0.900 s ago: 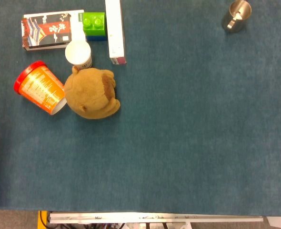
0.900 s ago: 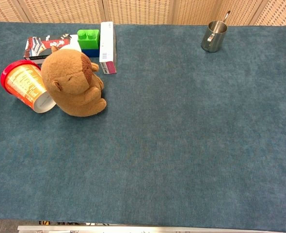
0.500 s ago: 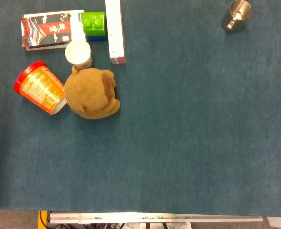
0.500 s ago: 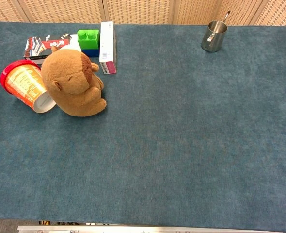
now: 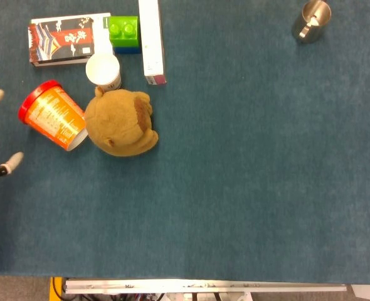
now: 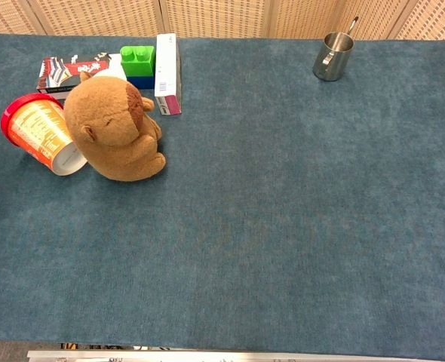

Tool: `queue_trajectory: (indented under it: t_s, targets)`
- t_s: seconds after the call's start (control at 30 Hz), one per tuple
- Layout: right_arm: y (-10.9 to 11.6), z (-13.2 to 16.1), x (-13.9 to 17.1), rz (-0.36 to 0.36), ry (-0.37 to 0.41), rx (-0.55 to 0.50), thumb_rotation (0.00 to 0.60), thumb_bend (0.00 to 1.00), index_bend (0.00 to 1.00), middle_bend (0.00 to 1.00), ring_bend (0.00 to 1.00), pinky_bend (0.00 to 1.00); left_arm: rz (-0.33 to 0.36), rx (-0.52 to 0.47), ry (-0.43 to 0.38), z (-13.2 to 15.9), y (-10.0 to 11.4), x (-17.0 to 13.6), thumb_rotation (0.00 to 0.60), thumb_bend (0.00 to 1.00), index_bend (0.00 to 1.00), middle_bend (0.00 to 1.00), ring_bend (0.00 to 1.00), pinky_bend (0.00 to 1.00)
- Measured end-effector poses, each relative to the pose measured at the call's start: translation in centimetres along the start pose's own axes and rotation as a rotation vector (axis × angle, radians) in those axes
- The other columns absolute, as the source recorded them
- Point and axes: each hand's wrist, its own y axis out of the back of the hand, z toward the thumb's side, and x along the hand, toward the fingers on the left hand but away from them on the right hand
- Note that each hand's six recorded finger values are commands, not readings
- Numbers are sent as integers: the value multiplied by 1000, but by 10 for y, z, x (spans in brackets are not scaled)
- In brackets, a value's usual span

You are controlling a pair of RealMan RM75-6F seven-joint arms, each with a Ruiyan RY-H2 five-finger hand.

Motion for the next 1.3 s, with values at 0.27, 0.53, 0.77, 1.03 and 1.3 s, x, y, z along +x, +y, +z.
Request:
queue_trajectory:
  t_s: [0.27,0.53,0.77,1.03,1.3]
  targets:
    - [4,3,-3,1,1,-2,600,122,289,303,183,207,-76,-105,-176,33,-6,35,301,177,55,77,79,19]
    - [9,2,-4,-3,-5,4,600,122,286,303,183,207,-137,-134,-304,66,-19,68,191,146,50,71,59,19]
    - [10,3,-5,0,-7,8,600,122,286,303,183,207,-168,-156,-376,90,-33,90,182,144,48,70,56,16]
    - [8,1,-4,11,-16,8,600,122,286,303,183,207,-167,-124,-415,108,-46,107,181,143,43,62,31,9]
    - [3,-1,-2,26,-30,7,600,122,286,303,183,207,-174,-90,-446,126,-59,115,168,142,42,51,20,8]
